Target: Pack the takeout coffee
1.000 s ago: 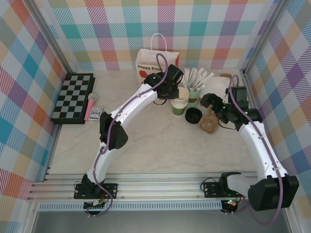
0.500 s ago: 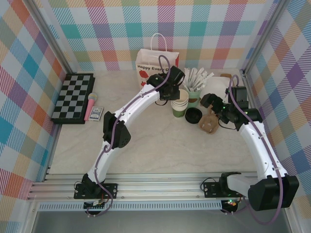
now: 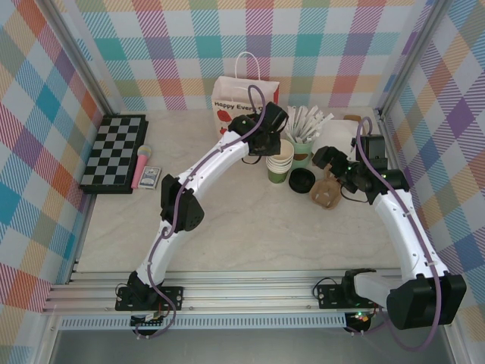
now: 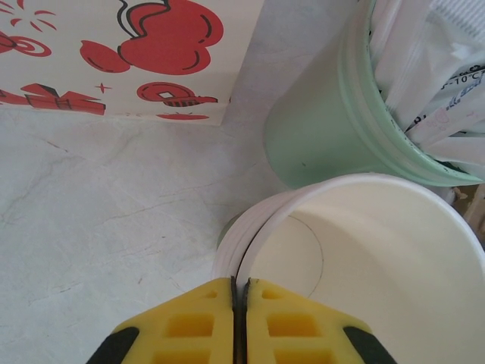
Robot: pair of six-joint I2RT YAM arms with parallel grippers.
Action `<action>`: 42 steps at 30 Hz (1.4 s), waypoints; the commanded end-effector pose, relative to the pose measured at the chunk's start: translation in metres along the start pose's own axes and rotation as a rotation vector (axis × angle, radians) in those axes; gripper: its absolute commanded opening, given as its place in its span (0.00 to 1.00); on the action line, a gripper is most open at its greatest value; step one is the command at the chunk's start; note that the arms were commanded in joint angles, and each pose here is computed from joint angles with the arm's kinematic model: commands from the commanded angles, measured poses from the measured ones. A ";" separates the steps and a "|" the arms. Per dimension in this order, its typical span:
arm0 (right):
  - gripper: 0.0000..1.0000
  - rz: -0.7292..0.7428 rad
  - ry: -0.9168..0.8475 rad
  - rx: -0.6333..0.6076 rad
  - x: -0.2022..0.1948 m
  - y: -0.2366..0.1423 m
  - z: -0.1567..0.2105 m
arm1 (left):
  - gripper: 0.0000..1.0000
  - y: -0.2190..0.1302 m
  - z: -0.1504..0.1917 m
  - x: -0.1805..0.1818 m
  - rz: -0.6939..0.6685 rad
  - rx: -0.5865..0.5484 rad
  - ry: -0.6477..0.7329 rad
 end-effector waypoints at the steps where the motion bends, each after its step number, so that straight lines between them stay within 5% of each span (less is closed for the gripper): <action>1: 1.00 0.011 -0.008 0.014 -0.003 0.001 0.004 | 0.07 -0.008 0.003 -0.005 0.008 0.004 0.025; 7: 1.00 0.009 -0.008 0.019 -0.003 0.002 0.004 | 0.00 -0.013 -0.001 -0.006 0.008 -0.014 0.035; 42: 0.97 0.047 -0.038 0.038 -0.009 0.015 0.003 | 0.00 -0.078 -0.038 -0.009 0.228 -0.083 -0.029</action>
Point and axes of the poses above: each hand's point on the last joint's axis, 136 mm out from that joint toward the fingers, its own y axis out along the fingers, its own x axis along the line the jaws close on, z = x × y, the point moved 7 cm from there along -y, back along the fingers, and after that the axes turned 9 degrees about -y, right-handed, at the moved point
